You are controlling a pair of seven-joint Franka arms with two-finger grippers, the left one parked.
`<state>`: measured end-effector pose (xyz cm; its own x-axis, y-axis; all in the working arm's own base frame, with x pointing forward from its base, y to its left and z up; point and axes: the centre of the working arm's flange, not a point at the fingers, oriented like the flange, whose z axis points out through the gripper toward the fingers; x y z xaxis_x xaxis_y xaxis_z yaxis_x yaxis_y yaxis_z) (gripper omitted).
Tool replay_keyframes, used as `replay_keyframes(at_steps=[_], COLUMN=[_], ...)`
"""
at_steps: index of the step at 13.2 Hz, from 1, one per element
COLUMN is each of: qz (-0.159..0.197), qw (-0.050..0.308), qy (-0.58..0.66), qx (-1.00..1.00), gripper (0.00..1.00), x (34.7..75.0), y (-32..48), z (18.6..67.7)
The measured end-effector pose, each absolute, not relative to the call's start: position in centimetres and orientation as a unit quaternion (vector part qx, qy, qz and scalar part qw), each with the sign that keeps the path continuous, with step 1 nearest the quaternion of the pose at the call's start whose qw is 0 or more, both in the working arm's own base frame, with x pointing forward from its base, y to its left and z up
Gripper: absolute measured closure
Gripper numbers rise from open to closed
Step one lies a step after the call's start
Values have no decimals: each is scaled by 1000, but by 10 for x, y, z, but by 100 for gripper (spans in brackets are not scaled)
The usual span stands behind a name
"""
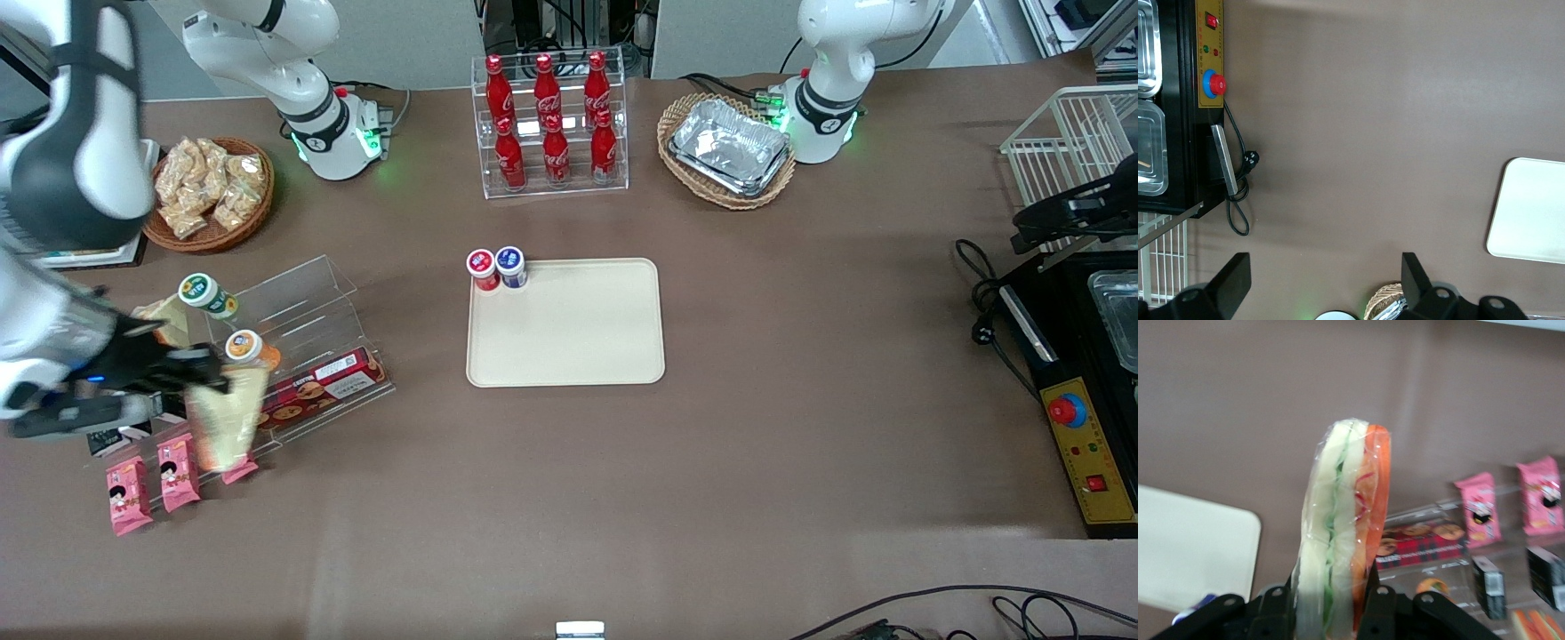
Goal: Place sandwich on tray
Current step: 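Lift the wrapped sandwich out of the rack with the right gripper, then carry the sandwich over the cream tray and lower it down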
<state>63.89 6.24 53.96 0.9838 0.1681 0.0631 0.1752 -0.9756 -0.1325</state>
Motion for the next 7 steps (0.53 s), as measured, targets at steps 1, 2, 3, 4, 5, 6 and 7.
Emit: replay_keyframes(at_steps=[1, 2, 3, 4, 5, 6, 7], qz=[-23, -19, -14, -11, -8, -5, -3], qw=[69, 68, 60, 43, 20, -6, -27], qy=[-124, -167, -211, -256, -299, -341, -379], qx=[-990, -983, -976, -966, -954, -940, -925], gripper=[63, 63, 63, 63, 63, 63, 63], x=[635, 630, 622, 612, 598, 580, 561], y=[90, 119, 151, 187, 228, 270, 310], z=[539, 538, 537, 535, 533, 529, 523])
